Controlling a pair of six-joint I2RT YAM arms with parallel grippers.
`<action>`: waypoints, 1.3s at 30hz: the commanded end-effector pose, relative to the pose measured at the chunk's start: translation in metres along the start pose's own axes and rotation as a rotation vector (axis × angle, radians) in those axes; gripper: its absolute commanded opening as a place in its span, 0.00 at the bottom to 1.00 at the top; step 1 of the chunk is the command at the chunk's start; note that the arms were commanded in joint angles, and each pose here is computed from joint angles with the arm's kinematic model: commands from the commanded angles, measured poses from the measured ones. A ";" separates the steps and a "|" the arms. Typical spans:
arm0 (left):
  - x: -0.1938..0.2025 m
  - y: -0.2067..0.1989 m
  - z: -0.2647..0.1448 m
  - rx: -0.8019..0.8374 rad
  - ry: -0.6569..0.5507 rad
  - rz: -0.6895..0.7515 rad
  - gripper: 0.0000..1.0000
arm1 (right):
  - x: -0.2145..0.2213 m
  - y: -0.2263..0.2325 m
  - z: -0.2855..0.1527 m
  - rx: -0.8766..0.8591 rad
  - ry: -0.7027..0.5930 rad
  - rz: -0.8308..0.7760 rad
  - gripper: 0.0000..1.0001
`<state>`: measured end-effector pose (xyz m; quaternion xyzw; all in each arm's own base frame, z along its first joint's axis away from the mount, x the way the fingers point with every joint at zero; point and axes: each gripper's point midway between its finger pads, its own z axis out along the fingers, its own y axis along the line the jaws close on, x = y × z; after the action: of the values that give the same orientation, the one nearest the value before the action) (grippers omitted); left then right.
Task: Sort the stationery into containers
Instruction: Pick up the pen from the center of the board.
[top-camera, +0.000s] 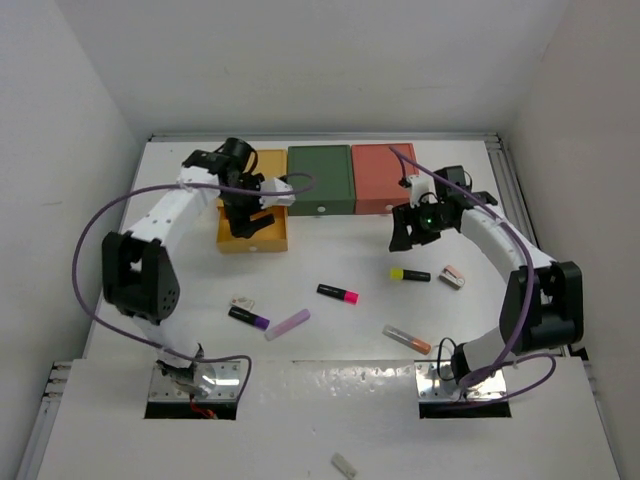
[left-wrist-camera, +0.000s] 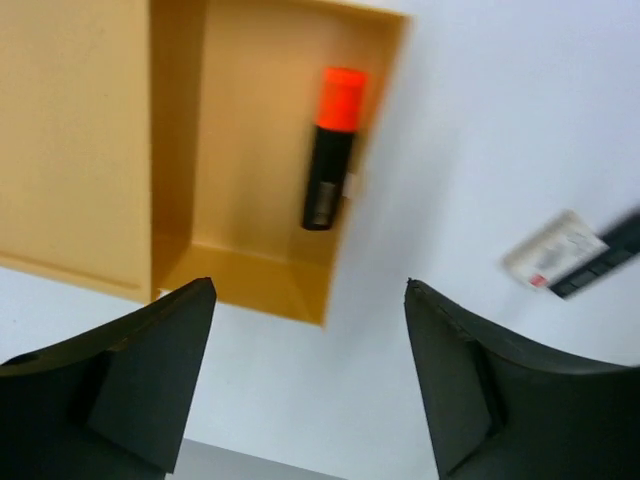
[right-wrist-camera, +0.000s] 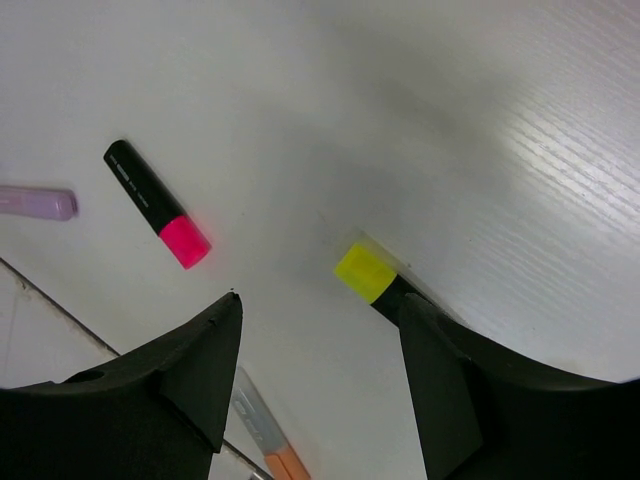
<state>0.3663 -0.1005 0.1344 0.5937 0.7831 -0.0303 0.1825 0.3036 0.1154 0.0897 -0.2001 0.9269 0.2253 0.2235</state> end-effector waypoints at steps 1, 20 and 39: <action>-0.019 -0.048 -0.048 0.068 -0.164 0.095 0.81 | -0.015 0.012 -0.020 -0.013 -0.076 -0.028 0.63; 0.034 -0.223 0.016 0.232 -0.104 0.382 0.64 | 0.021 0.028 -0.007 -0.024 0.004 -0.032 0.60; 0.067 -0.230 0.081 0.230 0.011 0.438 0.52 | 0.023 0.025 -0.004 -0.022 0.024 -0.030 0.60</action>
<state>0.1489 -0.1255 0.0033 0.7589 0.6374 -0.0908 0.0976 0.2672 0.1274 0.0856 -0.2169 0.9257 0.2320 0.2053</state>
